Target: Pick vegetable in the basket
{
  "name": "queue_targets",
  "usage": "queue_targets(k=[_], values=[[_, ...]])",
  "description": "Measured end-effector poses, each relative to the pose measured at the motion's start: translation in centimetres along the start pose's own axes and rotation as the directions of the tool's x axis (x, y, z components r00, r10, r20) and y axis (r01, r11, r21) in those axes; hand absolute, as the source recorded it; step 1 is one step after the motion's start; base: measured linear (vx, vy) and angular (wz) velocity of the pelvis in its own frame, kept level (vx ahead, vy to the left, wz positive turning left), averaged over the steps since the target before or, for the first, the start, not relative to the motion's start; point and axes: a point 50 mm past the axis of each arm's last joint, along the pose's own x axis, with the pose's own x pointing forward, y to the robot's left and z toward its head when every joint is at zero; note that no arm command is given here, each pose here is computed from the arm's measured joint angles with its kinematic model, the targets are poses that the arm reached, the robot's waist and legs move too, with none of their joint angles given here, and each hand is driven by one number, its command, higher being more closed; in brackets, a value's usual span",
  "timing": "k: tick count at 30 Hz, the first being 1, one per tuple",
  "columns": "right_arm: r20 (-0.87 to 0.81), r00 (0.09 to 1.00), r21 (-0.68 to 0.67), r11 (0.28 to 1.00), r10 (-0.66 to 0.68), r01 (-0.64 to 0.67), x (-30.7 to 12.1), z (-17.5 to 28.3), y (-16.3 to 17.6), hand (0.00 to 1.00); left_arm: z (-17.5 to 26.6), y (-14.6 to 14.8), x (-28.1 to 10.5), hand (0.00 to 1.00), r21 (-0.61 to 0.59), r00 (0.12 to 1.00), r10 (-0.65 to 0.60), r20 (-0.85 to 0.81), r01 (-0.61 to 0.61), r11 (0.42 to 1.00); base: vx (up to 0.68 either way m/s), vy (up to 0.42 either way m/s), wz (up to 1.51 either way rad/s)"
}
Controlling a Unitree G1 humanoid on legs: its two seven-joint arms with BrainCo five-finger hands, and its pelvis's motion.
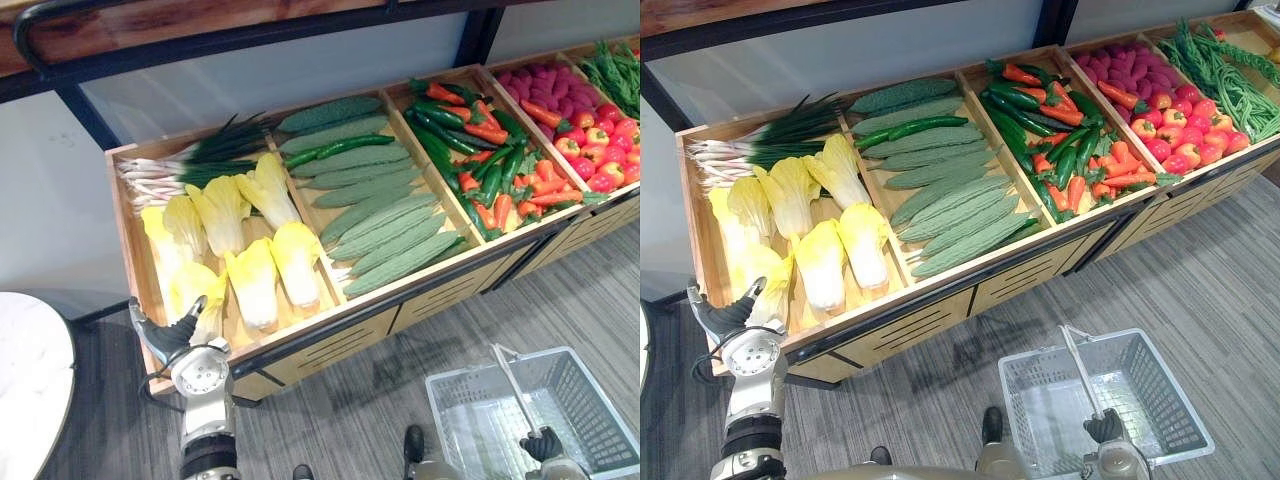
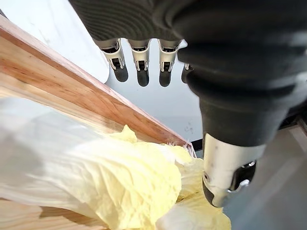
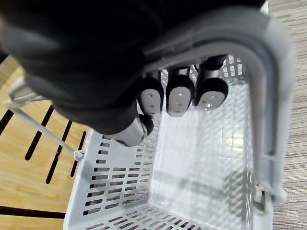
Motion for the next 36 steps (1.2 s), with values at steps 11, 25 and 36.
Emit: queue_targets(k=[11,25,36], values=[[0.035,0.999,-0.028,1.0,0.006,-0.005,0.3,1.1,-0.1,1.0,-1.0,0.1,0.3,0.0,0.053,0.999,0.001,-0.052,0.002,0.999,-0.01,-0.005,-0.02],[0.1,0.995,-0.064,0.998,-0.011,0.017,1.1,3.3,-1.1,1.0,-2.5,-0.6,1.4,0.0,0.116,0.991,-0.01,-0.135,0.025,0.993,-0.02,-0.019,-0.06],[0.167,0.986,-0.116,0.993,-0.019,0.039,1.7,5.5,-2.2,1.0,-2.7,-1.1,2.6,0.0,0.162,0.984,-0.037,-0.175,0.066,0.985,-0.01,-0.009,-0.06]])
